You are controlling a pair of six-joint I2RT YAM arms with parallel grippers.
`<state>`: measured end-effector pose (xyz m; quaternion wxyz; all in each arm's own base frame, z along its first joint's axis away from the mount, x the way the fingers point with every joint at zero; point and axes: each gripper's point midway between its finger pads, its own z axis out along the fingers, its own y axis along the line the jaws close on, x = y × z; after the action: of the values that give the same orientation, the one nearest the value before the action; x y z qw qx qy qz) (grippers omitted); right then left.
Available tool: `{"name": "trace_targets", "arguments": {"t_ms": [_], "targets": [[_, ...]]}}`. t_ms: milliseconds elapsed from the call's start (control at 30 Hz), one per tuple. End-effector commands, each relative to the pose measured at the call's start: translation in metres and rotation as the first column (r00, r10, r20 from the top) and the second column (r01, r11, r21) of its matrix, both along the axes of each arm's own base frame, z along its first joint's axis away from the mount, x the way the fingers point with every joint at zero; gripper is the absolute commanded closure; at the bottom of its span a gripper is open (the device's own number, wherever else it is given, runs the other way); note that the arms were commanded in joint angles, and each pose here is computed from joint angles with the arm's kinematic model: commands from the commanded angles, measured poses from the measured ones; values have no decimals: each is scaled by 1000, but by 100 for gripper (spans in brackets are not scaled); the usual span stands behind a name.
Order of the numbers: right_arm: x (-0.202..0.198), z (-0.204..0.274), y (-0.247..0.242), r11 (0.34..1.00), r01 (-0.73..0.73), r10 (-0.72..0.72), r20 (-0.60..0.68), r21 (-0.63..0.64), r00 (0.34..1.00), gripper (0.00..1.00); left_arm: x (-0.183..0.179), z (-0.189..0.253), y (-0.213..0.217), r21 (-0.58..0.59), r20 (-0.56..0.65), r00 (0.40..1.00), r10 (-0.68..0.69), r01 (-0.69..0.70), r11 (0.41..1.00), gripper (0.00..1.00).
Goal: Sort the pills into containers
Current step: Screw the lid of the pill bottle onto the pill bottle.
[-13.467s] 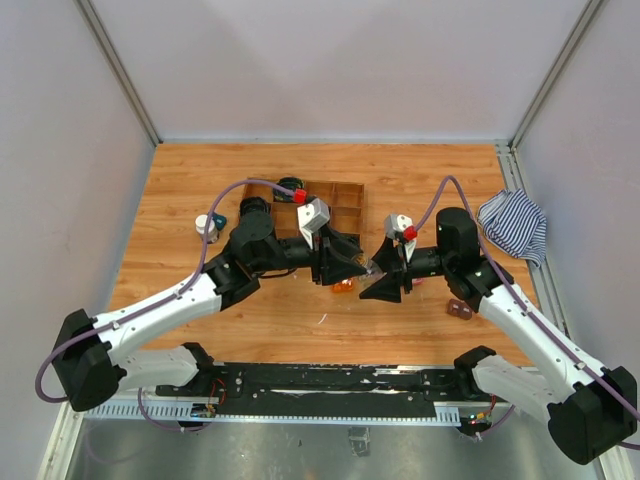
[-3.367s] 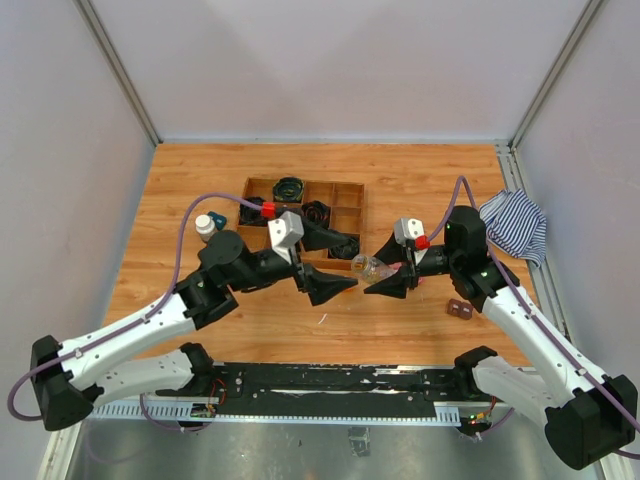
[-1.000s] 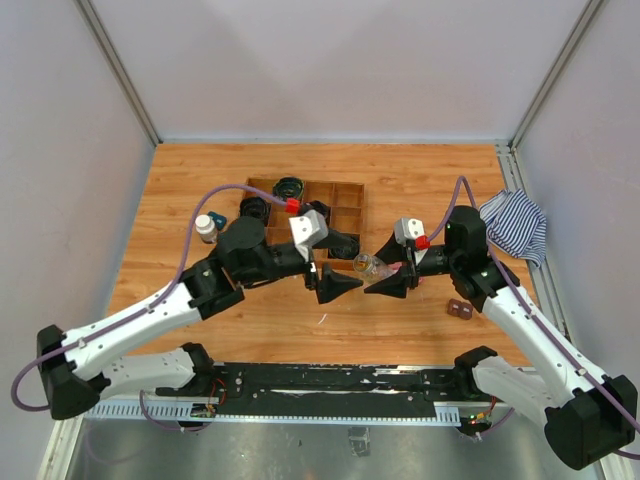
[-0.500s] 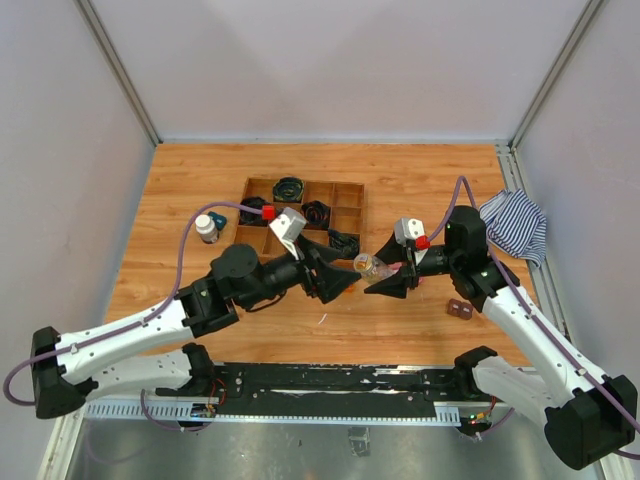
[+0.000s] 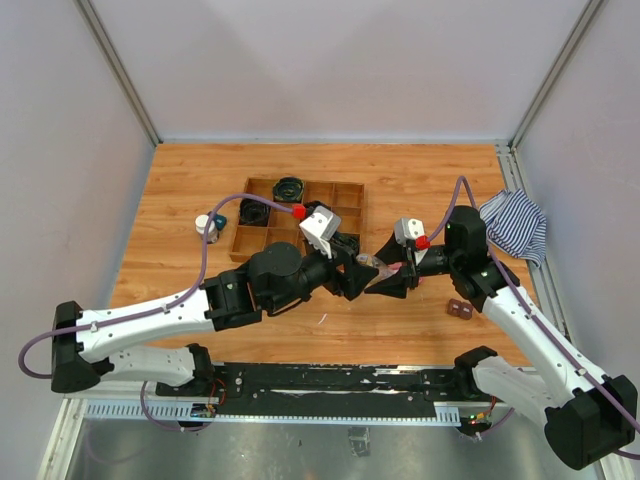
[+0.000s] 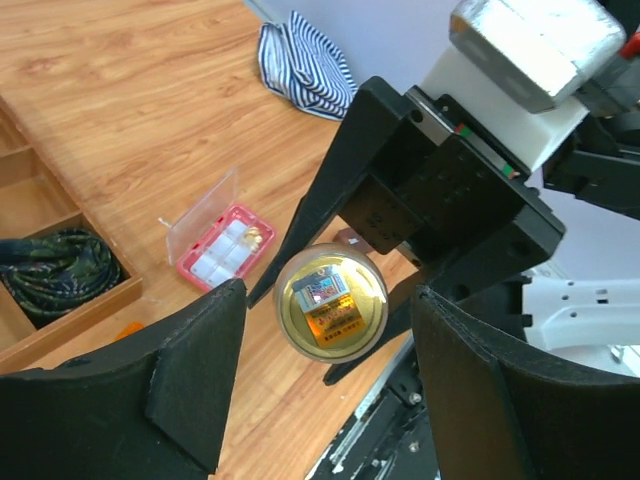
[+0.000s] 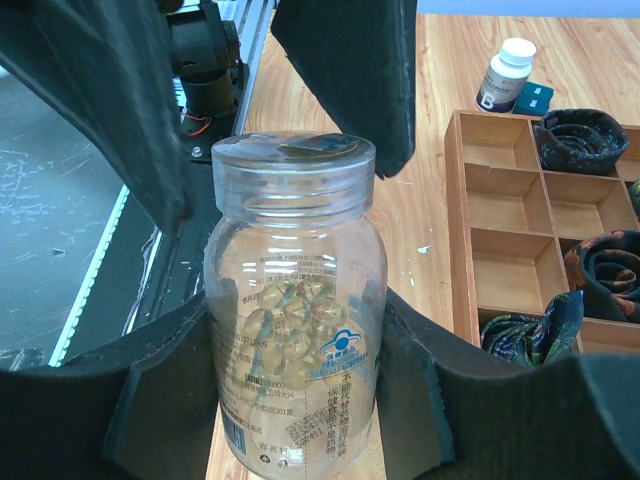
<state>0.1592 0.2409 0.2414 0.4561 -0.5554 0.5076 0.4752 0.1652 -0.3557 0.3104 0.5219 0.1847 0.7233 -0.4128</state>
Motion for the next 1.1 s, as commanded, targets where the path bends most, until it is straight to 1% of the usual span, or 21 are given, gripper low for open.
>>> {"name": "trace_targets", "arguments": {"t_ms": [0, 133, 167, 200, 233, 333, 400, 533, 667, 733, 767, 800, 833, 867, 900, 933, 967, 1033, 1067], "targets": [[-3, 12, 2, 999, -27, 26, 39, 26, 999, 99, 8, 6, 2, 28, 26, 998, 49, -50, 998, 30], [-3, 13, 2, 999, -26, 25, 41, 26, 999, 99, 4, 6, -2, 35, 24, 999, 21, -22, 999, 48], [-3, 13, 2, 999, -27, 25, 42, 27, 999, 99, 3, 6, -3, 37, 23, 1000, 11, -12, 999, 54], [-3, 13, 1, 999, -26, 25, 40, 26, 999, 99, 1, 5, -4, 41, 22, 1000, -2, 1, 999, 63], [-3, 13, 2, 999, -27, 26, 40, 27, 999, 99, -1, 5, -6, 43, 23, 1000, -19, 18, 999, 67], [-5, 15, 1, 999, -32, 31, 45, 30, 998, 99, -12, 5, -13, 63, 63, 991, -115, 111, 992, 70], [-6, 17, 1, 999, -37, 35, 49, 34, 998, 99, -24, 3, -20, 99, 112, 969, -218, 208, 973, 71], [-8, 18, 1, 998, -46, 44, 44, 41, 998, 99, -45, -9, -29, 203, 196, 882, -429, 392, 897, 71], [-8, 17, 2, 998, -49, 47, 34, 41, 998, 99, -50, -18, -27, 231, 182, 808, -560, 518, 824, 72], [-8, 16, 2, 998, -51, 50, 36, 41, 998, 100, -45, -18, -25, 240, 191, 790, -582, 538, 808, 71], [-8, 16, 2, 998, -53, 51, 37, 42, 998, 99, -43, -18, -25, 245, 194, 784, -589, 543, 803, 69], [-9, 16, 2, 998, -56, 54, 40, 42, 998, 100, -40, -16, -25, 249, 203, 784, -586, 538, 806, 65], [-9, 16, 2, 997, -59, 57, 42, 43, 997, 100, -38, -13, -26, 250, 213, 785, -582, 532, 809, 57], [-10, 16, 2, 997, -62, 60, 46, 44, 997, 99, -35, -10, -26, 247, 225, 791, -569, 519, 819, 46], [-9, 16, 2, 997, -61, 59, 45, 43, 997, 99, -30, -5, -26, 233, 237, 807, -541, 493, 838, 35], [-9, 16, 2, 997, -62, 60, 47, 41, 997, 99, -26, 3, -24, 208, 254, 823, -508, 466, 860, 27], [-10, 16, 2, 997, -63, 62, 48, 39, 997, 99, -23, 13, -21, 169, 279, 839, -468, 437, 884, 19], [-9, 16, 1, 997, -63, 61, 51, 37, 997, 99, -17, 32, -11, 42, 316, 879, -357, 363, 931, 4], [-9, 16, 1, 997, -63, 61, 53, 37, 997, 99, -18, 40, -5, -11, 334, 885, -326, 350, 937, 1]]}}
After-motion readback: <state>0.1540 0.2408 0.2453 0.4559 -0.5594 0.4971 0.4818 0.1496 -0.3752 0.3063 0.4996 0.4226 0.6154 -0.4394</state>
